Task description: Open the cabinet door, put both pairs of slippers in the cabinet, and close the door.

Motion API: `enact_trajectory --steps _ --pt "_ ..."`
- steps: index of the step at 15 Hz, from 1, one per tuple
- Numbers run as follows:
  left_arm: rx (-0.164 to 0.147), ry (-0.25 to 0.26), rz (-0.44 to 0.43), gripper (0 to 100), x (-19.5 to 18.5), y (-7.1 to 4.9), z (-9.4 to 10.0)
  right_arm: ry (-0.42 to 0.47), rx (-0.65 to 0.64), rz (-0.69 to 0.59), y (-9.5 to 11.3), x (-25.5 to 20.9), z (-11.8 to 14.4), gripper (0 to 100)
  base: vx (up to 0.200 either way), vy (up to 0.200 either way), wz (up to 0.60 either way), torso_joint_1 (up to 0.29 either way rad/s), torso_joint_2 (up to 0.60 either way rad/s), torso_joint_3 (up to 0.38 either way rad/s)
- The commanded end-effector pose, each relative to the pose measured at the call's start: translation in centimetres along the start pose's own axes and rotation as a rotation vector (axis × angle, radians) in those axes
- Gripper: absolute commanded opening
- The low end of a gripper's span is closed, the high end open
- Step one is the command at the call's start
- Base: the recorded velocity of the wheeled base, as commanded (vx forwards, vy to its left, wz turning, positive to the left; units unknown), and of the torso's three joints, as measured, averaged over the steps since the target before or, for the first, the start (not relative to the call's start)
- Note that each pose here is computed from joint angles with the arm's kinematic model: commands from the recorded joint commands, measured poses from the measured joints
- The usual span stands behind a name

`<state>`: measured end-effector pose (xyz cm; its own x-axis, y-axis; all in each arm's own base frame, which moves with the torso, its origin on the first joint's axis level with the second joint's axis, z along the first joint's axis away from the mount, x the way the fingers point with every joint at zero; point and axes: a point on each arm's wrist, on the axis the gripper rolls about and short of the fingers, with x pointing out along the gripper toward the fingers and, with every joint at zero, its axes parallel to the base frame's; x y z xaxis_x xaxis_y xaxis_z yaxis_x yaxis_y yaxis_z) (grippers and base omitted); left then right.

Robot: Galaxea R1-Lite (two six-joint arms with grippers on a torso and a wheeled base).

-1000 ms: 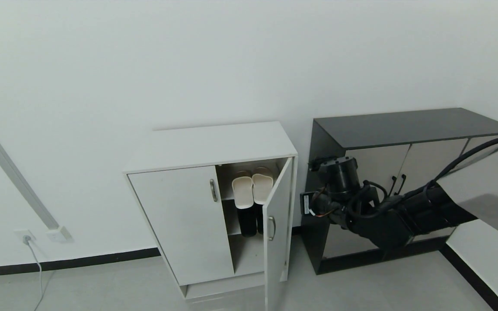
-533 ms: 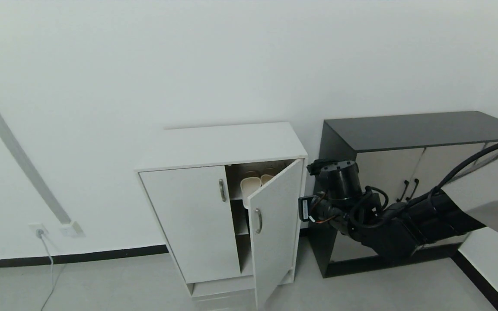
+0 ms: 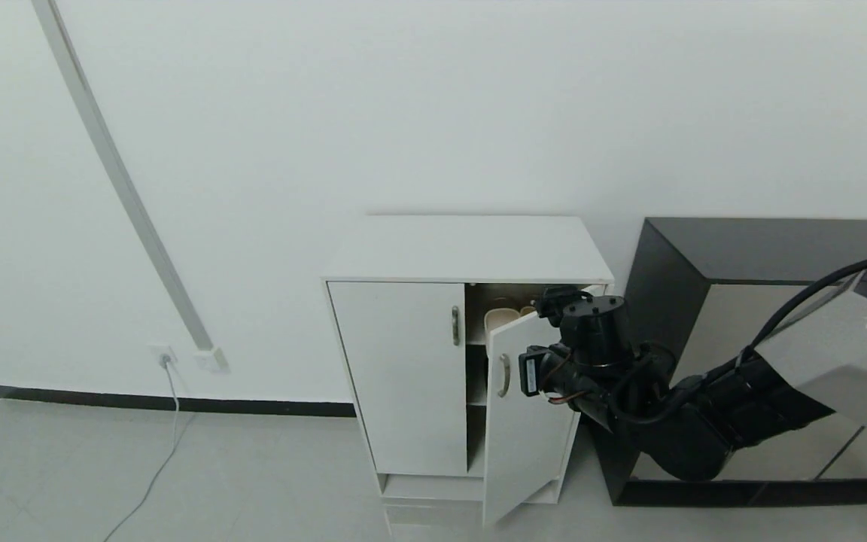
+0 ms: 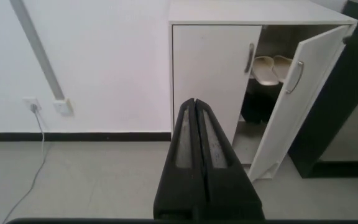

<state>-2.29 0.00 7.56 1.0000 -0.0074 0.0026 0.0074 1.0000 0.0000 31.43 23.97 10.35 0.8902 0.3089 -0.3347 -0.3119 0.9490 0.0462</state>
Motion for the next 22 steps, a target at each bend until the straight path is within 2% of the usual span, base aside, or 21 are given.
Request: enact_trajectory --steps 1,3,5,12,14,22 --pt "0.0 0.001 0.0 0 0.0 0.0 0.0 0.024 -0.005 -0.007 -0.3 -0.1 -0.8 0 0.0 0.0 0.0 0.0 0.0 0.0" --pt "0.0 0.001 0.0 0 0.0 0.0 0.0 0.027 -0.002 -0.003 -0.6 -0.7 -1.6 0 0.0 0.0 0.0 0.0 0.0 0.0" --pt "0.0 0.001 -0.002 0 0.0 0.0 0.0 -0.007 0.005 0.016 -1.0 -1.4 -2.5 0 0.0 0.0 0.0 0.0 0.0 0.0" --pt "0.002 0.001 -0.003 0 0.0 0.0 0.0 -0.004 0.006 0.052 -2.3 -4.0 -6.1 0 0.2 0.0 0.0 0.002 0.0 0.002" --pt "0.002 0.001 -0.003 0 0.0 0.0 0.0 -0.018 0.009 0.056 -2.4 -4.3 -6.5 0 0.2 0.0 0.0 0.002 0.0 0.005" --pt "0.002 0.001 -0.002 0 0.0 0.0 0.0 -0.048 0.02 0.099 -1.5 -1.3 -6.4 0 0.0 0.0 0.0 0.0 0.0 0.0"
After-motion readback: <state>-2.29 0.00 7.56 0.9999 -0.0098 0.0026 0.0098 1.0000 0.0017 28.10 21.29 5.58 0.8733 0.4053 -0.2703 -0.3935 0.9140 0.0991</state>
